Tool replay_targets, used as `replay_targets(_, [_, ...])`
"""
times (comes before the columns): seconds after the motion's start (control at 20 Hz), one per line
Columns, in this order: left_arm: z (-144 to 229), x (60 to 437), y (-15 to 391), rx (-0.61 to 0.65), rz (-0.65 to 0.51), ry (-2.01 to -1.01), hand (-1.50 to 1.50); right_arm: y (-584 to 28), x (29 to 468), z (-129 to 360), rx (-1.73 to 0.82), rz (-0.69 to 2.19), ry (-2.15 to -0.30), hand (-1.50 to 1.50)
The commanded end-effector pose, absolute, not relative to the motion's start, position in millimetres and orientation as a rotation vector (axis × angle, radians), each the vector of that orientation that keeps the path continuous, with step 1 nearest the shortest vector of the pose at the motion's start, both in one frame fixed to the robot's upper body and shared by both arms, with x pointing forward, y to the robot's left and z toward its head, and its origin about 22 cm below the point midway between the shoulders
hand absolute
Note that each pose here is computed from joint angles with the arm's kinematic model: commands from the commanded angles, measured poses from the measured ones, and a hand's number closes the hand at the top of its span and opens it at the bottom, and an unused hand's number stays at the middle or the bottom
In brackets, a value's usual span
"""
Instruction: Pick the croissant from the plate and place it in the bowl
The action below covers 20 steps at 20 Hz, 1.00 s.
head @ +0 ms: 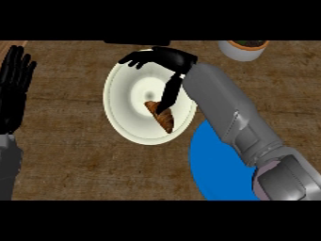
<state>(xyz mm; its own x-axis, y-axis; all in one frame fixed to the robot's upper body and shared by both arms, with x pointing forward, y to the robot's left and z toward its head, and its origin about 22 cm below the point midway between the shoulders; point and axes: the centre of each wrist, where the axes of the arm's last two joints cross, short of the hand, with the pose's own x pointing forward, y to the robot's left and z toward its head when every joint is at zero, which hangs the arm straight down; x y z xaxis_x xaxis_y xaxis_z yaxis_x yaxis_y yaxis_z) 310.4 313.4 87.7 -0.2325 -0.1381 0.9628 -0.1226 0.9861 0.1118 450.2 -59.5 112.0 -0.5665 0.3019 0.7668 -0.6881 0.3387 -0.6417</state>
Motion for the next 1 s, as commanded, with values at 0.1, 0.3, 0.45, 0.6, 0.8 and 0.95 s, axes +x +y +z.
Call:
replay_targets(0.1, [85,311,315,0.174,-0.016,-1.822,0.0,-70,460,135,0.362,1.041,-1.845,-1.5])
replay_targets(0.3, [84,304,312,0.176,-0.036,-1.826,0.0,-117,475,154,0.29,0.896,-1.833,-1.5])
replay_targets(0.45, [86,305,301,0.152,-0.031,-1.826,0.0,-146,478,152,0.262,0.799,-1.802,-1.5])
replay_targets(0.6, [89,305,303,0.144,-0.043,-1.847,0.0,-188,481,155,0.276,0.74,-1.82,-1.5])
replay_targets(0.8, [105,319,291,0.132,-0.043,-1.864,0.0,-219,483,175,0.284,0.716,-1.849,-1.5])
replay_targets(0.95, [108,320,295,0.147,-0.047,-1.888,0.0,-243,481,177,0.284,0.7,-1.844,-1.5])
